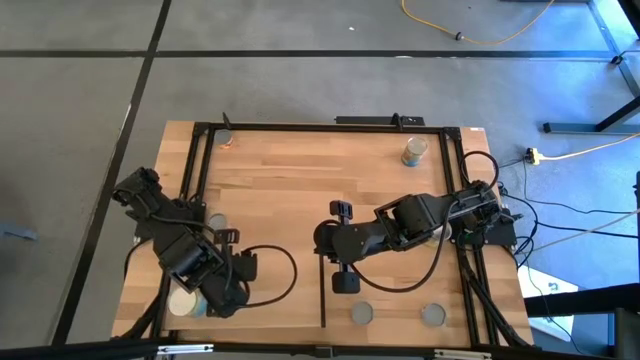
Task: Pick and place cans onto a shelf
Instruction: Put the canned peas on the shelf
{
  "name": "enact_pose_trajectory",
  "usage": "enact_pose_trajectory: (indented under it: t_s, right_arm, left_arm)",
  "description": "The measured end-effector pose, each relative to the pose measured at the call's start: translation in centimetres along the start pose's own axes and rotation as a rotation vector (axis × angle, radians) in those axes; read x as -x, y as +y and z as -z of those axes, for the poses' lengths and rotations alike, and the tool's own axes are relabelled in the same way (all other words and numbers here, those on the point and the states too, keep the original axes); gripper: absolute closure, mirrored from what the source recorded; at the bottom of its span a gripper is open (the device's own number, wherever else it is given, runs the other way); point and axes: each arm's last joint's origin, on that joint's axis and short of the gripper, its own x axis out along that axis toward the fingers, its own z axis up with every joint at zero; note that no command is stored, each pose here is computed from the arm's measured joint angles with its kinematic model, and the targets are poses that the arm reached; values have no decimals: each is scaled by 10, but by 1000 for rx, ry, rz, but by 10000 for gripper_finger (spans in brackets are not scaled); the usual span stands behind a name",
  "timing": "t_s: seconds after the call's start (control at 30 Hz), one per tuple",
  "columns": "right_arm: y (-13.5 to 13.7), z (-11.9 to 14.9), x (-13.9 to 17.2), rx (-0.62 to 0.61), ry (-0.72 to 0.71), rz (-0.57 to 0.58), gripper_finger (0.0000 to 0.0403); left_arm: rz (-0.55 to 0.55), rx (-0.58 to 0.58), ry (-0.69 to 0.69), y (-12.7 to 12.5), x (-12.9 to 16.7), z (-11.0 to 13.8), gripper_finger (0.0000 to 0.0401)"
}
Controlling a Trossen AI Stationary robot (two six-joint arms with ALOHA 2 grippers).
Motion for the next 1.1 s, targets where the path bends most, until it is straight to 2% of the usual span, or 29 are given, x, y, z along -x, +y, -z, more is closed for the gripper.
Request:
enact_pose_trajectory:
  t_s: [0.73, 0.93, 1.1]
  right_arm:
    - [0, 0, 0, 1, 1, -3, 402]
    - [0, 0, 0, 1, 1, -3, 402]
    - [0, 0, 0, 0, 1, -3, 402]
  left_arm:
    - [0, -38, -4, -2, 1, 2, 401]
    - [-4, -45, -31, 2, 5, 4, 401]
    - [-12, 5, 11, 16, 2, 19, 401]
